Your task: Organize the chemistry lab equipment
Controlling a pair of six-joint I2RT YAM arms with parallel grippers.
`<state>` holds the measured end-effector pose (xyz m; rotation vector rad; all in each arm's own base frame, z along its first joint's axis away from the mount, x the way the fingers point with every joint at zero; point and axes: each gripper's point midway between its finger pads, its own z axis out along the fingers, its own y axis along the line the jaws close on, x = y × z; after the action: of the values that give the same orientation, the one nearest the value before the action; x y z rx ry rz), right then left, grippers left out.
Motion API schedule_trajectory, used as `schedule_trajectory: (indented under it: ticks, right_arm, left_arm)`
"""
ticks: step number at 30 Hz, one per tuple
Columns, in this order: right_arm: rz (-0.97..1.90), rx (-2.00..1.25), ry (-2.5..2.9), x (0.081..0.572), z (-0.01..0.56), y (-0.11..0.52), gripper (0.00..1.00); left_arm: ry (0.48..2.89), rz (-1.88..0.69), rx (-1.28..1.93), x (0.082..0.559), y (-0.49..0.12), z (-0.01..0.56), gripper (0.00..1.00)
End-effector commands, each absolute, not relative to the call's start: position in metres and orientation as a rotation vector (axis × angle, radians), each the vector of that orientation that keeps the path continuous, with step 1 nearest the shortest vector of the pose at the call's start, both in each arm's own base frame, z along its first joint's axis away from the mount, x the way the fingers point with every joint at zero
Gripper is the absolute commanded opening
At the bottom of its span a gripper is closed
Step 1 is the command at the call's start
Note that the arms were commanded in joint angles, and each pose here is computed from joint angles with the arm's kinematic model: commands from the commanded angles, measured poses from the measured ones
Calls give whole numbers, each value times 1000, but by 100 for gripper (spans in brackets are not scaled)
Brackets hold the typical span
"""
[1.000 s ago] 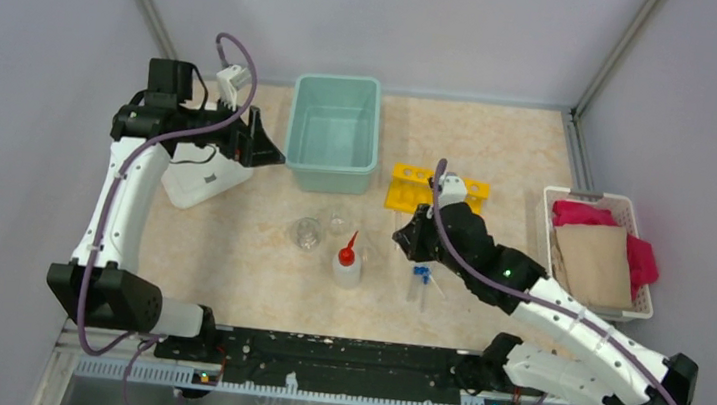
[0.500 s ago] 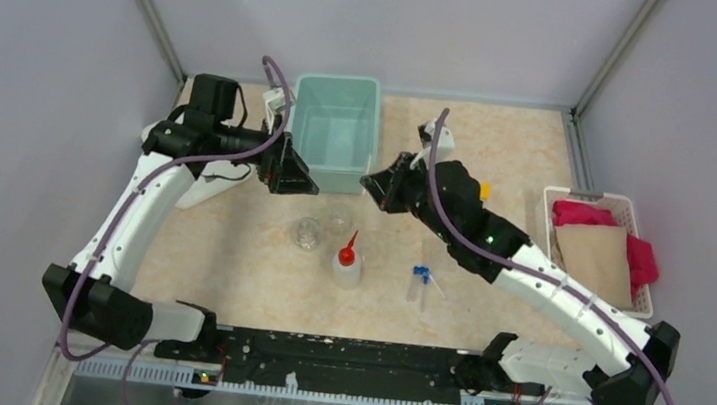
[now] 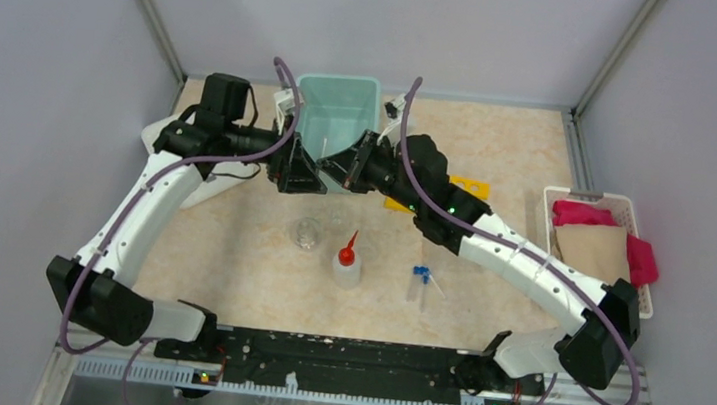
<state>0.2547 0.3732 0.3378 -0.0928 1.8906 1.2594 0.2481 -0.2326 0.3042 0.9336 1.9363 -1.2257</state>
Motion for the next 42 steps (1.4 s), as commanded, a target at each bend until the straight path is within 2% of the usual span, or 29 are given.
schedule_trajectory:
  ticks: [1, 5, 10, 15, 18, 23, 26, 27, 30, 32, 42]
  right_arm:
    - [1403, -97, 1778, 248, 375, 383, 0]
    - [1406, -102, 1795, 247, 369, 385, 0]
    - [1394, -97, 1816, 248, 360, 385, 0]
    - [1364, -85, 1827, 250, 354, 385, 0]
    - [1339, -77, 1827, 252, 352, 384, 0]
    - [1327, -90, 1835, 250, 348, 386, 0]
    - [1317, -91, 1854, 251, 345, 386, 10]
    - [1305, -88, 1864, 251, 345, 385, 13]
    - [1248, -89, 1900, 254, 346, 380, 31]
    - [1220, -102, 1911, 257, 353, 377, 37]
    - [1188, -203, 2010, 265, 356, 379, 40]
  left_arm:
    - [1918, -1223, 945, 254, -237, 301, 84]
    - [1919, -1207, 940, 257, -237, 301, 77]
    - [1910, -1189, 933, 262, -237, 306, 61]
    - [1905, -1186, 934, 262, -237, 308, 52]
    - [1918, -1179, 929, 263, -236, 304, 43]
    - [1935, -1132, 922, 268, -233, 297, 21]
    - [1936, -1116, 938, 267, -231, 293, 13]
    - [1935, -1109, 947, 267, -231, 292, 12]
    - [1926, -1081, 977, 265, -228, 290, 9]
    - [1917, -1067, 993, 263, -226, 290, 8]
    - [1907, -1092, 1035, 253, -226, 287, 7]
